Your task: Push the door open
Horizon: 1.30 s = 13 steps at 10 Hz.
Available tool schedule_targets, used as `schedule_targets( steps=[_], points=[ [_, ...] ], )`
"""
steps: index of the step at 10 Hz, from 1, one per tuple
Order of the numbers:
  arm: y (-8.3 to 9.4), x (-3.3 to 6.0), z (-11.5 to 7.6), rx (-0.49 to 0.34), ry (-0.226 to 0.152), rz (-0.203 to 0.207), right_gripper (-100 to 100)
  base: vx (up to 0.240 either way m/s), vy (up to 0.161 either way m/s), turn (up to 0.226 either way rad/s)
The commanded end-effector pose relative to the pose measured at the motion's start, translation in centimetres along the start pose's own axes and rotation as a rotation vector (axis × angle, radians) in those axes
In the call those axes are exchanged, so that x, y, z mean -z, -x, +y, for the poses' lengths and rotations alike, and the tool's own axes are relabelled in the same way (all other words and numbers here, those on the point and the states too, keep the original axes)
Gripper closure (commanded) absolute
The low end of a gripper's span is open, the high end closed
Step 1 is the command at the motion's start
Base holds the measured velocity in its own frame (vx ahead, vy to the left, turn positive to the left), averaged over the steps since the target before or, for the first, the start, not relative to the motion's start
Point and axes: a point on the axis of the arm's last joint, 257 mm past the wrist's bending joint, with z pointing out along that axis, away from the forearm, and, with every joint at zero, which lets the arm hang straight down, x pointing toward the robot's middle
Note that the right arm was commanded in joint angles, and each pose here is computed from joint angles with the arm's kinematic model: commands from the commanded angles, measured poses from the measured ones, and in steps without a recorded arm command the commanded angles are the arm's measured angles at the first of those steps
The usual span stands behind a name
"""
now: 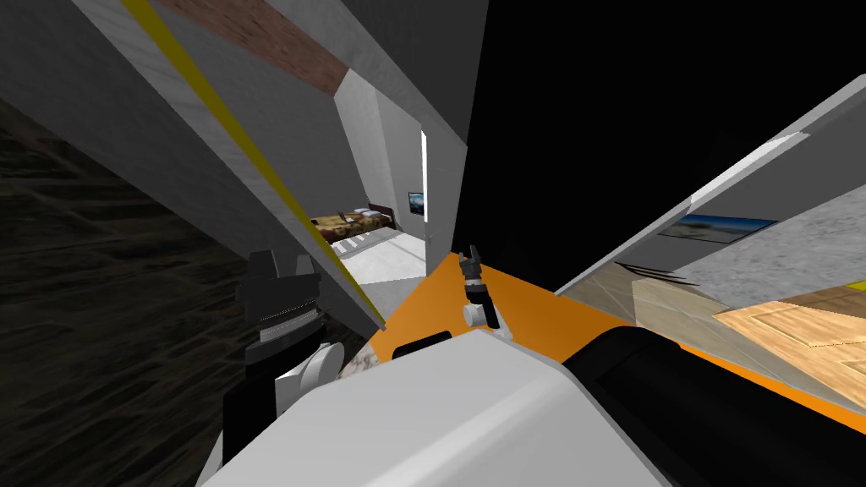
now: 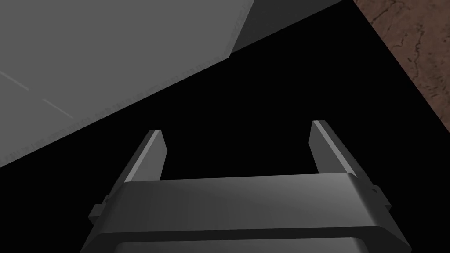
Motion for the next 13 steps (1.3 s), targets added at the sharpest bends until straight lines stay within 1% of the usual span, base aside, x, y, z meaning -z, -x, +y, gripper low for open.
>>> schedule_targets(
  steps=[1,7,13],
  points=[
    [-0.4,0.13,-1.1,0.003,-0.016,0.014,-100,0.108,-0.061,0.057],
    [-1.1,0.58,-5.0,0.013,-0.068,0.058,-100,0.1,-0.059,0.042],
    [-2.0,1.32,-9.4,0.024,-0.128,0.105,-100,0.091,-0.069,0.051]
  ],
)
